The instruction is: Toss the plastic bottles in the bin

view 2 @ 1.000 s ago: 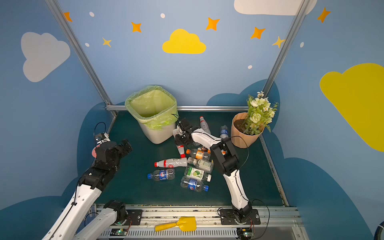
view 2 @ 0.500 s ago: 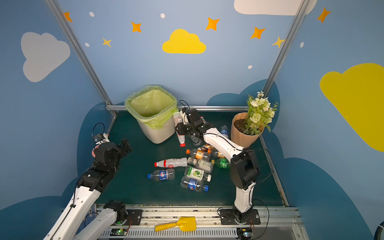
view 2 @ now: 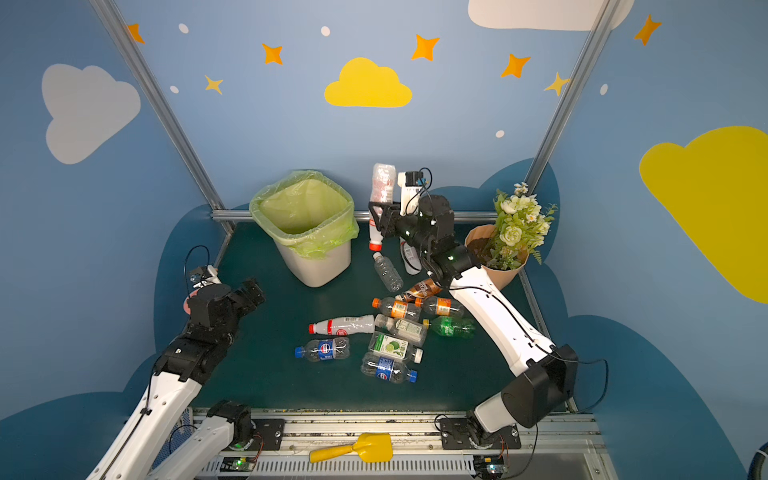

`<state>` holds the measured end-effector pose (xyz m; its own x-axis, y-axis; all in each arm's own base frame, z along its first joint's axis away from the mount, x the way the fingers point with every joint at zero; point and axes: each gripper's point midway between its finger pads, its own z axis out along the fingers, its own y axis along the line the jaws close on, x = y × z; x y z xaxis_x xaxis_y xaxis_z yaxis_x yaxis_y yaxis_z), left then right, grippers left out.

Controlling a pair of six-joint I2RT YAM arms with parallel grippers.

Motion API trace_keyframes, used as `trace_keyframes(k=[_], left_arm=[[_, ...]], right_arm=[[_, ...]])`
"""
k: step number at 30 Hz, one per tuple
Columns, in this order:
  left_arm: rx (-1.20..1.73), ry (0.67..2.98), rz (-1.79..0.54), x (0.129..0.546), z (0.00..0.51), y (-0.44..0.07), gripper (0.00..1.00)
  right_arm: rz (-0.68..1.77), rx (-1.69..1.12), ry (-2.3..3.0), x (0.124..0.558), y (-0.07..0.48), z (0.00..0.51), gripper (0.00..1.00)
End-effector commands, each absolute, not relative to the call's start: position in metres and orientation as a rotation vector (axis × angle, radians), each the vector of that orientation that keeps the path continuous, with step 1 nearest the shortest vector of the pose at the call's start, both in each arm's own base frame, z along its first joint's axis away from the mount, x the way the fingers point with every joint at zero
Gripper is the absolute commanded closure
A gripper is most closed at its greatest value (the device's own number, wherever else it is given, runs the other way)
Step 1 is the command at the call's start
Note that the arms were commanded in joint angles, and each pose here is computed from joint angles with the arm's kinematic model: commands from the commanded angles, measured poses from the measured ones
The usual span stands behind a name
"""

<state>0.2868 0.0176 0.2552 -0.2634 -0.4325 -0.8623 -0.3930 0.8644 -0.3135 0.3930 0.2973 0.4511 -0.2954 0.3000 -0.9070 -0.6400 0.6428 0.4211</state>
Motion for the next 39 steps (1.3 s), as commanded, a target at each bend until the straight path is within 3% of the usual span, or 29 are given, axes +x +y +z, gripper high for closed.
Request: trace_keyframes(k=[1, 4, 7, 12, 15, 21, 24, 27, 36, 39], left_arm=[[-0.607, 1.871, -0.075, 0.289, 0.258, 0.013, 0.00], [-0.605, 1.872, -0.092, 0.291, 0.258, 0.011, 0.00], [-0.605, 1.888, -0.110, 0.296, 0.256, 0.007, 0.00], [-0.598, 1.921, -0.115, 0.298, 0.254, 0.003, 0.00], [-0.599, 1.920, -0.112, 0.295, 0.255, 0.004, 0.00], [-0.617, 1.905, -0.113, 0.290, 0.254, 0.006, 0.00], [-0.622, 1.890, -0.112, 0.290, 0.256, 0.007, 0.00], [-0.614, 1.878, -0.112, 0.289, 0.259, 0.006, 0.00], [-0.581, 1.889, -0.098, 0.291, 0.252, -0.003, 0.00], [-0.576, 1.900, -0.098, 0.292, 0.249, -0.005, 0.00]], right_arm=[[1.129, -0.317, 1.508, 0.402, 0.331, 0.483, 0.54], [1.283, -0.398, 1.532, 0.422, 0.383, 0.483, 0.51], [1.380, -0.520, 1.689, 0.443, 0.436, 0.453, 0.38], [1.433, -0.401, 1.772, 0.481, 0.434, 0.425, 0.16], [1.301, -0.387, 1.789, 0.483, 0.410, 0.433, 0.05], [1.099, -0.394, 1.619, 0.441, 0.341, 0.512, 0.04], [0.962, -0.433, 1.605, 0.423, 0.317, 0.514, 0.04], [0.818, -0.419, 1.678, 0.426, 0.290, 0.484, 0.04], [0.513, -0.304, 2.087, 0.474, 0.207, 0.319, 0.07], [0.445, -0.300, 2.207, 0.488, 0.197, 0.273, 0.15]])
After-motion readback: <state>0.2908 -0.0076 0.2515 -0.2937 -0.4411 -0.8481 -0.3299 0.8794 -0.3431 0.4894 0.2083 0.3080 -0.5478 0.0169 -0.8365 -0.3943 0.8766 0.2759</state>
